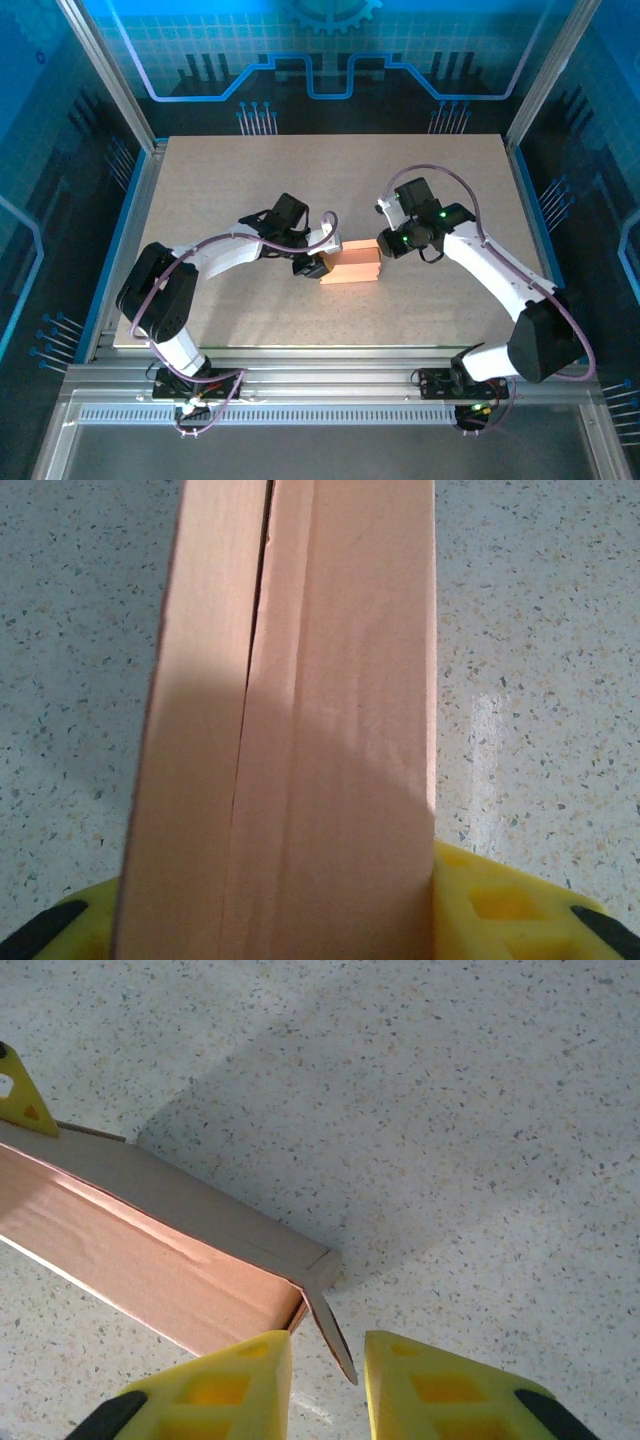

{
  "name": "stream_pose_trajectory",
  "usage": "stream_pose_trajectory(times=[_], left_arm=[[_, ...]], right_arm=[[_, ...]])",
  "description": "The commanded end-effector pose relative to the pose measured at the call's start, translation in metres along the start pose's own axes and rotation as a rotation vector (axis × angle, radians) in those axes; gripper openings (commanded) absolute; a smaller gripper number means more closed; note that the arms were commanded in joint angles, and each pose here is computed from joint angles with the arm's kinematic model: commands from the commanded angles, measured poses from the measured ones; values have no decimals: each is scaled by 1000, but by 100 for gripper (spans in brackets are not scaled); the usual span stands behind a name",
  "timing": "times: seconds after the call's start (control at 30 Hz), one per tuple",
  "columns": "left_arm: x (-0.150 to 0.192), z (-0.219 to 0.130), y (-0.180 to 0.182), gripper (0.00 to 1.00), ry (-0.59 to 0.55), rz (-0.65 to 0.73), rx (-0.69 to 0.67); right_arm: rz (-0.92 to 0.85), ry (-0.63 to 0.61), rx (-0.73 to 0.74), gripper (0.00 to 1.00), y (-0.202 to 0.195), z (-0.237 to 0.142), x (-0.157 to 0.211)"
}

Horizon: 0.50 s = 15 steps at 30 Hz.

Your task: Fold the paper box

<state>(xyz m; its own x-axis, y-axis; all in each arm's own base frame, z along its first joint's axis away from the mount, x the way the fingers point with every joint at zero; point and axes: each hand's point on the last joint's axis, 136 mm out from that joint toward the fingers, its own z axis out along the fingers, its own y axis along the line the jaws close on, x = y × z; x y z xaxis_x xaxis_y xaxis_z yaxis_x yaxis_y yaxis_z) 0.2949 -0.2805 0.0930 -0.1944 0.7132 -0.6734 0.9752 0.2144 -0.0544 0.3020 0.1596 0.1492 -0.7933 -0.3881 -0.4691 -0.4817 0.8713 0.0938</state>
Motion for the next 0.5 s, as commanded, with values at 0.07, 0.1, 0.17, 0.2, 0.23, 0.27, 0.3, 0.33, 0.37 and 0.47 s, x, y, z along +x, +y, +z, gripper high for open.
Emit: stream_pose_trajectory(times=[0.07, 0.1, 0.17, 0.2, 0.23, 0.27, 0.3, 0.33, 0.37, 0.47], left_arm=[[22, 7, -12, 35, 90, -51, 53], [22, 7, -12, 35, 89, -50, 54], [21, 7, -12, 34, 89, -49, 54], [21, 7, -11, 35, 89, -51, 54], [22, 7, -11, 35, 90, -51, 53], [21, 7, -12, 35, 89, -50, 54], [22, 7, -12, 35, 90, -52, 56], [22, 7, -12, 35, 90, -52, 55], [22, 7, -12, 34, 91, -52, 56], [21, 7, -12, 34, 90, -53, 57]], right_arm=[[-12, 11, -41, 19, 4, 8, -1], [-14, 12, -43, 18, 4, 9, -1], [-16, 14, -47, 11, 5, 9, -1], [-16, 14, -46, 8, 5, 9, -1], [-17, 14, -46, 7, 5, 8, -1], [-17, 14, -47, 5, 5, 8, -1], [-16, 16, -44, 5, 5, 9, 0], [-17, 18, -41, 4, 4, 9, 0], [-15, 21, -39, 0, 4, 9, 1], [-1, 18, -39, 0, 4, 9, 0]])
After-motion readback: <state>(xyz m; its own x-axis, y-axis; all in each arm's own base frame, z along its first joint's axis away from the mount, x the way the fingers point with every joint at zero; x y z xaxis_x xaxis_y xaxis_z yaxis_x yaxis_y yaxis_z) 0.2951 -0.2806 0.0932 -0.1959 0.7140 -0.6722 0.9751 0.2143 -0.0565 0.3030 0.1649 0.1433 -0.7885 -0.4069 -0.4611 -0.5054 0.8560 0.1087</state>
